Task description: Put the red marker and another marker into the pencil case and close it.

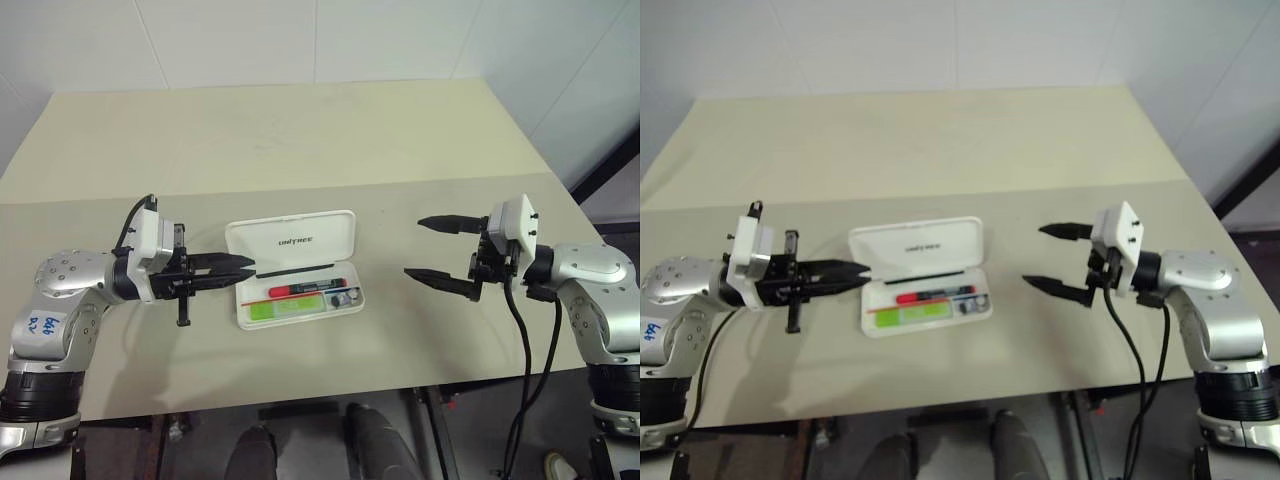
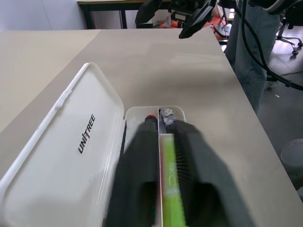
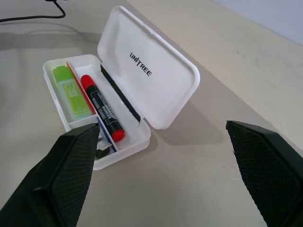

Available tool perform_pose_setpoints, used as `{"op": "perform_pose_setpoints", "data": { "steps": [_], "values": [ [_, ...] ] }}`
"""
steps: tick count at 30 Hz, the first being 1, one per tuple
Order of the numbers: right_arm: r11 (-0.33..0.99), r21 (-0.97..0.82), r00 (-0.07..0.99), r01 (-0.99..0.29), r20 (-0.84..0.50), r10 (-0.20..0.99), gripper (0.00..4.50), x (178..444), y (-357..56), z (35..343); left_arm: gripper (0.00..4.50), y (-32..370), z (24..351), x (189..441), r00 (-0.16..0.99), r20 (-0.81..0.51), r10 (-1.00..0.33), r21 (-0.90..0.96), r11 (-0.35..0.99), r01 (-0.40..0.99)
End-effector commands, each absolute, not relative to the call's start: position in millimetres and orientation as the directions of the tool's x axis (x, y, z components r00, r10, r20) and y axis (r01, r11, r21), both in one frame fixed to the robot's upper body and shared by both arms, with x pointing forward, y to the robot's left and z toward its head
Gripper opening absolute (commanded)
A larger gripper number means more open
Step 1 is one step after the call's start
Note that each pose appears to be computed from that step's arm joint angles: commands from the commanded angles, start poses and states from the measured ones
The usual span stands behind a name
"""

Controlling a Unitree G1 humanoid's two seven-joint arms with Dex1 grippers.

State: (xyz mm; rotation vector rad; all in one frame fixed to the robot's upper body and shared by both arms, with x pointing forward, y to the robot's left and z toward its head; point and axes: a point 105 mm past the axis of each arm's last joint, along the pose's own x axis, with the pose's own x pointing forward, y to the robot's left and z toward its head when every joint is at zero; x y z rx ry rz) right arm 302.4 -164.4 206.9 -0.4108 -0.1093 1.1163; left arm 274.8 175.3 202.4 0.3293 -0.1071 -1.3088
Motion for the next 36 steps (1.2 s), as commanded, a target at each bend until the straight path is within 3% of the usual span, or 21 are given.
{"op": "perform_pose_setpoints", "data": {
  "steps": [1,8,12,15,20,22,25,36],
  "values": [
    [0.377,-0.437,0.457,-0.817,-0.09,0.885,4.5,298,-167,223,0.04,173,210,274,0.251,-0.086,-0.964,0.339,0.209,0.917],
    [0.385,-0.43,0.465,-0.816,-0.093,0.881,4.5,296,-167,220,0.04,174,216,281,0.292,-0.024,-0.956,0.328,0.269,0.906],
    [0.392,-0.428,0.47,-0.815,-0.09,0.878,4.5,295,-165,218,0.04,191,252,320,0.512,0.2,-0.835,0.297,0.55,0.781],
    [0.398,-0.428,0.475,-0.811,-0.084,0.876,4.5,296,-164,218,0.04,202,262,338,0.602,0.246,-0.76,0.264,0.65,0.712],
    [0.403,-0.428,0.476,-0.809,-0.076,0.876,4.5,295,-162,218,0.04,212,249,354,0.685,0.178,-0.706,0.24,0.706,0.666],
    [0.403,-0.431,0.476,-0.807,-0.073,0.876,4.5,295,-161,219,0.04,214,228,360,0.715,0.073,-0.695,0.211,0.711,0.67],
    [0.405,-0.436,0.478,-0.804,-0.068,0.876,4.5,295,-160,220,0.04,208,212,358,0.676,0.005,-0.737,0.189,0.664,0.723],
    [0.411,-0.435,0.48,-0.801,-0.059,0.875,4.5,294,-159,220,0.04,188,201,338,0.495,-0.091,-0.864,0.143,0.481,0.865]
  ]
}}
